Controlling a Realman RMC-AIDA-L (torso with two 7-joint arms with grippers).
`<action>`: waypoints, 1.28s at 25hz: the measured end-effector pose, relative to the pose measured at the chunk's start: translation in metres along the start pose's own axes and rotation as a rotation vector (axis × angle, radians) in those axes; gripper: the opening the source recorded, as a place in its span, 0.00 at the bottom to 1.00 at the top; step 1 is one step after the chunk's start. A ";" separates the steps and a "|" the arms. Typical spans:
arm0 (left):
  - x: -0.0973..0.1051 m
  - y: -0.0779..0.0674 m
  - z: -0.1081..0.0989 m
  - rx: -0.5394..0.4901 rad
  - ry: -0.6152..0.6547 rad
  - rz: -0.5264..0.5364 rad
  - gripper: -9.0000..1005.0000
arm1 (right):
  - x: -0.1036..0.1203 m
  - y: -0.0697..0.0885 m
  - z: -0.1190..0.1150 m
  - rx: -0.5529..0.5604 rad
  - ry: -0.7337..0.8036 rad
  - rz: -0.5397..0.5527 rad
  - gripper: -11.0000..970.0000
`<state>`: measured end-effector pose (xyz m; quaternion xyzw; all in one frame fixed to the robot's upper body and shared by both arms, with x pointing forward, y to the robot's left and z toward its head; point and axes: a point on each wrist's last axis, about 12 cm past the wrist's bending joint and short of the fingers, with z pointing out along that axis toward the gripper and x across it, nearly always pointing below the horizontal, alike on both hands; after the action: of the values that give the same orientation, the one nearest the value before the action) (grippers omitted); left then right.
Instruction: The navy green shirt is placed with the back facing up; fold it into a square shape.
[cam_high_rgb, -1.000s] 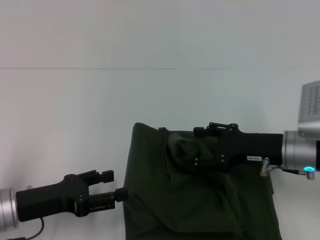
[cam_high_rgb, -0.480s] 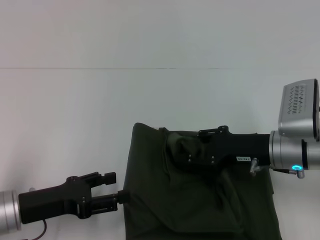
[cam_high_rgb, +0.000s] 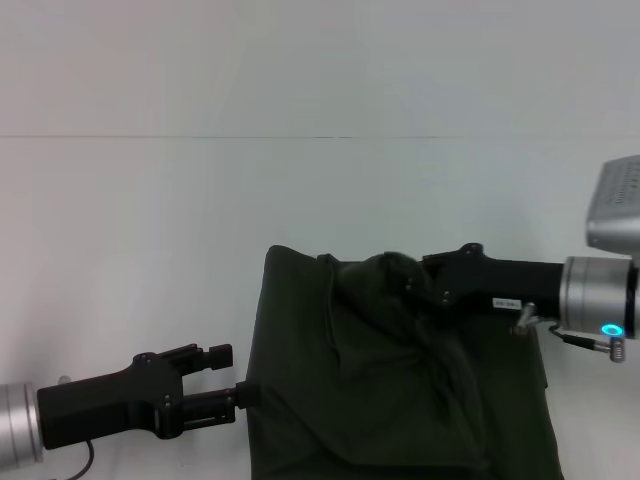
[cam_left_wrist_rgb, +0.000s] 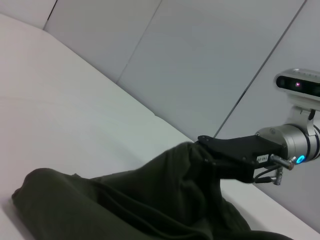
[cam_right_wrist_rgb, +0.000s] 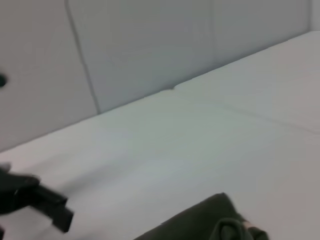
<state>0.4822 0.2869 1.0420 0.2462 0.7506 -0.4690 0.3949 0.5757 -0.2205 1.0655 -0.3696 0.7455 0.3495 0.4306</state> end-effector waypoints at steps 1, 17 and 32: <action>0.000 0.000 0.000 0.000 0.000 0.000 0.83 | 0.002 -0.001 -0.004 0.015 -0.017 0.022 0.22; -0.002 0.000 0.006 0.000 -0.008 0.021 0.82 | 0.050 -0.010 -0.040 0.246 -0.151 0.334 0.15; -0.001 0.000 0.004 -0.013 -0.039 0.012 0.82 | 0.077 -0.013 -0.072 0.387 -0.285 0.571 0.19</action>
<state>0.4836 0.2834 1.0419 0.2387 0.7443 -0.4665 0.4140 0.5316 -0.3069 1.0214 -0.0060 0.8034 0.3561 0.4771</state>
